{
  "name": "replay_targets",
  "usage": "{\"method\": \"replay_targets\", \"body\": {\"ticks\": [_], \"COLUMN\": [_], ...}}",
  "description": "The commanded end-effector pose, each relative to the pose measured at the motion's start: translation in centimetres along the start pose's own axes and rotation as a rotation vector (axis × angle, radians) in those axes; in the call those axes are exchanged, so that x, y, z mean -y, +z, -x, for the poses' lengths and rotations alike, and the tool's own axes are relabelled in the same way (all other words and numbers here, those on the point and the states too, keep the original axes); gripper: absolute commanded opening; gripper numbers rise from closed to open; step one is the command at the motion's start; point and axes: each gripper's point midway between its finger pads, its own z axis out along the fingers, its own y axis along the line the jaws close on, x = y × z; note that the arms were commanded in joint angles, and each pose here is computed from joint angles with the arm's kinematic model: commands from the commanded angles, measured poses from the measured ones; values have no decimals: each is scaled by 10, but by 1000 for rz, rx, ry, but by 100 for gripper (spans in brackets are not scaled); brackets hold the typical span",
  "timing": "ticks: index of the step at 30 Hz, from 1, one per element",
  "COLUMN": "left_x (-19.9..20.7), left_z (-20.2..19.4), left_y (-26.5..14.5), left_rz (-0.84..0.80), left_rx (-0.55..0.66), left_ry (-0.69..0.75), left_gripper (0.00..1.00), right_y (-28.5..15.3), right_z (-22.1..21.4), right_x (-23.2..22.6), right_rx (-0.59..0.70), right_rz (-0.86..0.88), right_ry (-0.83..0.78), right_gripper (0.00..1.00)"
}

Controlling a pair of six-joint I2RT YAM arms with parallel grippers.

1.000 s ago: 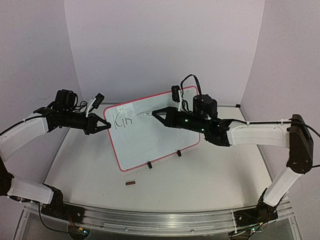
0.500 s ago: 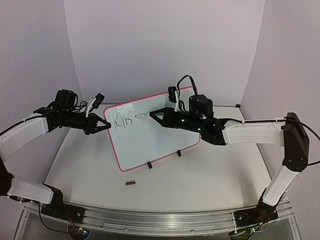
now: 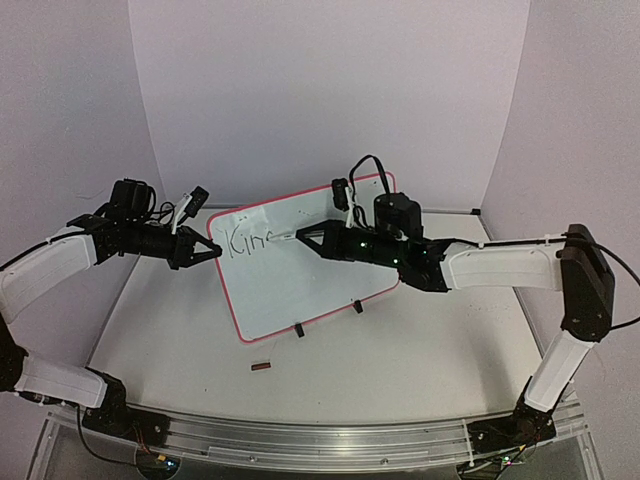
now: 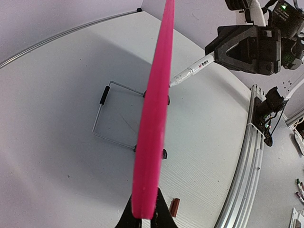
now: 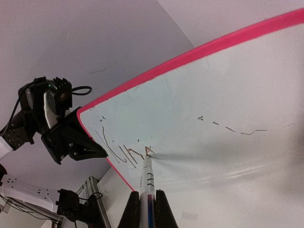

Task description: Write a sentence on the whiteboard

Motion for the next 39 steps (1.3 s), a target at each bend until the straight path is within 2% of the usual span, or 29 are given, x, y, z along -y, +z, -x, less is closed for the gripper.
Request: {"method": "replay_targets", "body": {"ticks": [1,6,22,39], "left_x": [-9,-9,-8,-8], "left_z": [-2,-3,-3,-3], "left_y": [-1,-1,-2,-1], "left_rz": [67,67,68,67], "left_rx": [-22,-23,-23,-23], "left_ry": [37,35,40,41], "left_gripper": [0,0,0,0], "right_y": [-2,-6,-15,-16], "right_z": [-6,-4,46,78], "right_x": [8,7,-12,-26], "right_rx": [-6,-9,133,210], "right_rz": [-15,-29,-53,-36], "right_ry": [13,-1,-64,-98], "right_gripper": [0,0,0,0]}}
